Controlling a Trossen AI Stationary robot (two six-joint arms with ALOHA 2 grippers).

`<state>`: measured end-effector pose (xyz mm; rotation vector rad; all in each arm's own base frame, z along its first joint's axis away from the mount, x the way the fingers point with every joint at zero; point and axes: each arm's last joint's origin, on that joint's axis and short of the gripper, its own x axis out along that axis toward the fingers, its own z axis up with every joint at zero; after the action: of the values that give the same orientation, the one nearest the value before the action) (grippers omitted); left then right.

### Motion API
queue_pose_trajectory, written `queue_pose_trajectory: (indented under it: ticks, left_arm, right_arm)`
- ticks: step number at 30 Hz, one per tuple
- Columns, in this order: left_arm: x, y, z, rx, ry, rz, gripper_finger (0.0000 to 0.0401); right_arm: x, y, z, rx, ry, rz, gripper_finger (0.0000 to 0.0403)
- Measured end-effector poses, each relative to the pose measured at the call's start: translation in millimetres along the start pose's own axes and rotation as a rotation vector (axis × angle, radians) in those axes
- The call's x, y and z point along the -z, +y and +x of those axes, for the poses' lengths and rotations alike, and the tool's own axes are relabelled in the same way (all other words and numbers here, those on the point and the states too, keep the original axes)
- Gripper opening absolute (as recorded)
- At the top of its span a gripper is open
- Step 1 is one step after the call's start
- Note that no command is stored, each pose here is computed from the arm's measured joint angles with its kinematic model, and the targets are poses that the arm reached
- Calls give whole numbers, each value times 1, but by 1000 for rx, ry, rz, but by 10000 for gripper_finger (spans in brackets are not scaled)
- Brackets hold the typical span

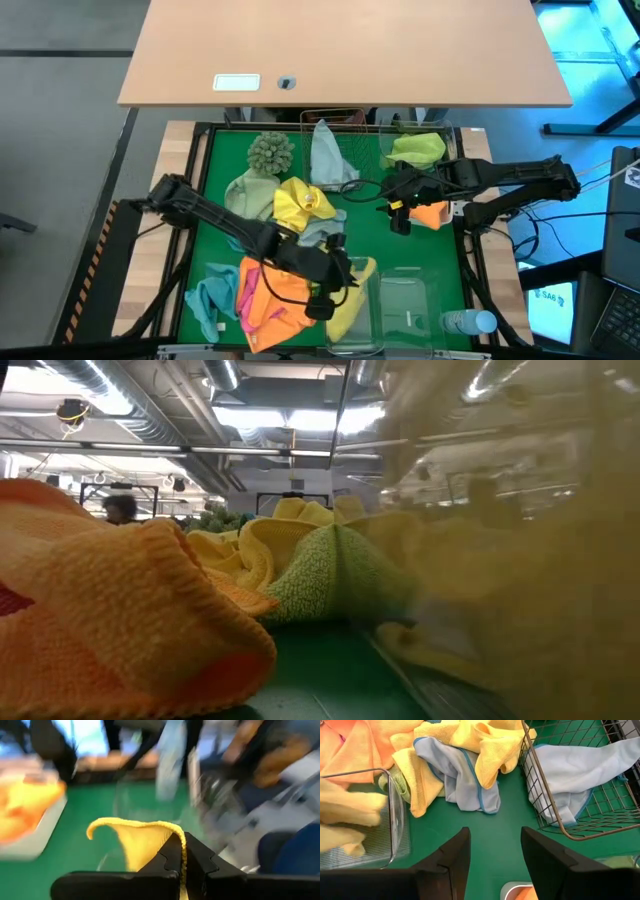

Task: Sort microfiber towel by color & place in baskets
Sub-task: Put the yellow microfiber towel into the bottom left transparent bin

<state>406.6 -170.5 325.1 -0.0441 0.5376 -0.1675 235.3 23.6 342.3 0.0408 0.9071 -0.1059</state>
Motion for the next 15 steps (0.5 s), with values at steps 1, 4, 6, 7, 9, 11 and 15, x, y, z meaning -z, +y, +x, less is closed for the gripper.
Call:
queue_pose_trajectory:
  ticks: [1, 4, 6, 7, 9, 11, 15]
  left_arm:
    - [7, 2, 7, -18, 42, 5, 0]
    - [24, 5, 30, -30, 122, -10, 0]
    - [34, 5, 43, 4, 164, -11, 0]
    - [39, 5, 49, 20, 183, -12, 0]
    - [48, 4, 60, 44, 216, -11, 0]
    - [59, 4, 71, 53, 253, -8, 0]
    - [71, 5, 84, 41, 291, -7, 2]
  right_arm:
    - [0, 0, 0, 0, 0, 0, 172]
    - [0, 0, 0, 0, 0, 0, 172]
    - [0, 0, 0, -1, 0, 0, 172]
    - [0, 0, 0, -1, 0, 0, 172]
    - [0, 0, 0, -1, 0, 0, 172]
    - [0, 0, 0, -2, 0, 0, 172]
    - [0, 0, 0, -3, 0, -1, 172]
